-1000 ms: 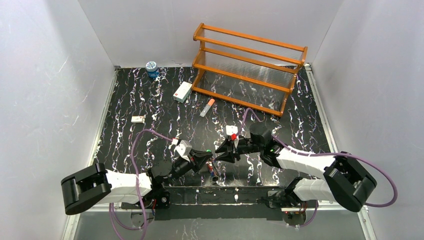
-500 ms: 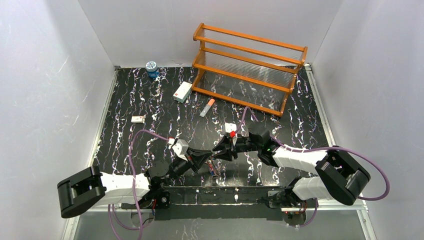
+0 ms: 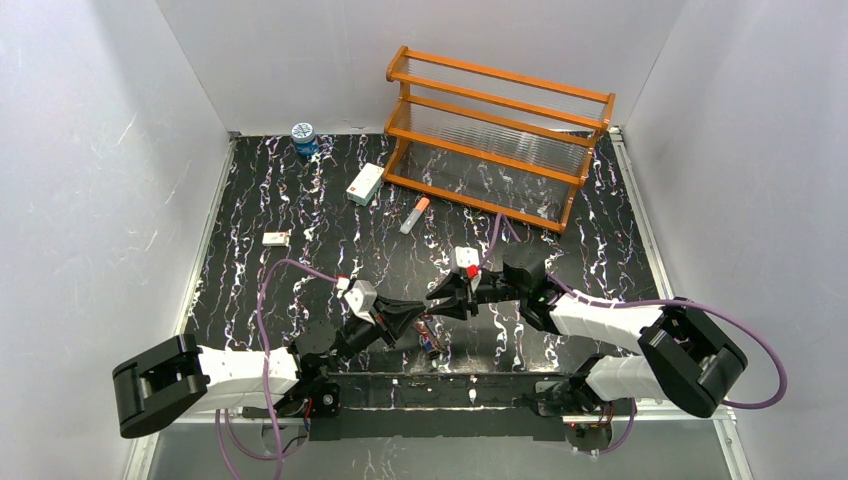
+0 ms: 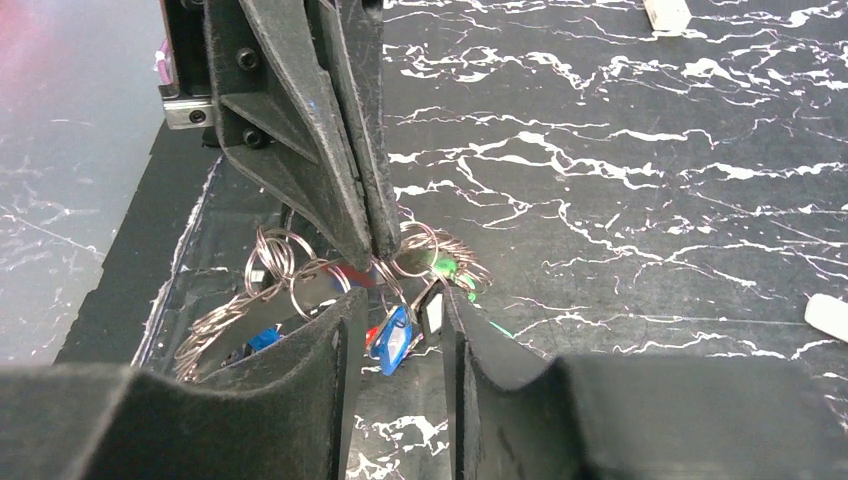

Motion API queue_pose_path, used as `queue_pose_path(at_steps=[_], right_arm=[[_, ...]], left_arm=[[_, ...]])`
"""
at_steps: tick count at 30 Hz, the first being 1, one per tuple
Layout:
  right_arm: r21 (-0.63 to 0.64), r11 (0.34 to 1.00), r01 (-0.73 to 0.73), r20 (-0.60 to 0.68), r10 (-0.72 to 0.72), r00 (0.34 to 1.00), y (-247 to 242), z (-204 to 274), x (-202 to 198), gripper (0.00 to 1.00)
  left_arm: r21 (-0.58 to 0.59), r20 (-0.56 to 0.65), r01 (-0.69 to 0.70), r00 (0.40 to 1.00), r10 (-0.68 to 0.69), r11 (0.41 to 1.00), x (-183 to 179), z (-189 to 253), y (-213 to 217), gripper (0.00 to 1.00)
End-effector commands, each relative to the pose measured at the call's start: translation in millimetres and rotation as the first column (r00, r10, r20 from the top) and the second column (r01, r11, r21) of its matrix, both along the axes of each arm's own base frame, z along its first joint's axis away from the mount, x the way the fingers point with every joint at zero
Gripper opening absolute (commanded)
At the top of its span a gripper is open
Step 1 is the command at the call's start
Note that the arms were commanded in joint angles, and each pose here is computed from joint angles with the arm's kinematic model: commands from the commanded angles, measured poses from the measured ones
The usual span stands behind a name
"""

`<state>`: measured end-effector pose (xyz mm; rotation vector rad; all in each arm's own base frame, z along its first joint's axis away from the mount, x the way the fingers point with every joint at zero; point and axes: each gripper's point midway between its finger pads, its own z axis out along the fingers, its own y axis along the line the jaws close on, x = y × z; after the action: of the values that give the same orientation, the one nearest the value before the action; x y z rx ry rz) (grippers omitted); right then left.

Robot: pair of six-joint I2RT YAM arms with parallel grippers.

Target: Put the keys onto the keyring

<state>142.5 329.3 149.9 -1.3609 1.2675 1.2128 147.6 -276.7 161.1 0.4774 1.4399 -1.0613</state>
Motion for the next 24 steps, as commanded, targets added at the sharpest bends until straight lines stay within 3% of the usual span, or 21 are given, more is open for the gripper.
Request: queue_pose_path(at_steps=[1, 5, 18, 22, 24], right_arm=[[0.053, 0.997, -0.064, 0.068, 0.061, 0.996, 5, 17, -3, 0.39], [0.051, 0.994, -0.097, 0.053, 0.094, 0.994, 8, 14, -5, 0.32], [0.085, 0.994, -0.073, 0.081, 0.066, 0.995, 13, 19, 3, 0.41], [0.097, 0.993, -0.063, 0.097, 0.053, 0.994, 14, 22, 6, 0.4], [0.098, 0.993, -0.065, 0.098, 0.056, 0.994, 15, 23, 6, 0.34]], left_arm=[[0.076, -0.01, 0.01, 1.0, -0.01, 0.997, -12, -41, 23, 0.0], [0.071, 0.0, 0.015, 1.0, -0.015, 0.997, -12, -38, 22, 0.0], [0.069, 0.008, 0.025, 1.0, -0.025, 0.997, -14, -37, 21, 0.0], [0.071, 0.008, 0.026, 1.0, -0.027, 0.997, -14, -37, 20, 0.0], [0.07, 0.009, 0.026, 1.0, -0.026, 0.997, -13, -36, 20, 0.0]])
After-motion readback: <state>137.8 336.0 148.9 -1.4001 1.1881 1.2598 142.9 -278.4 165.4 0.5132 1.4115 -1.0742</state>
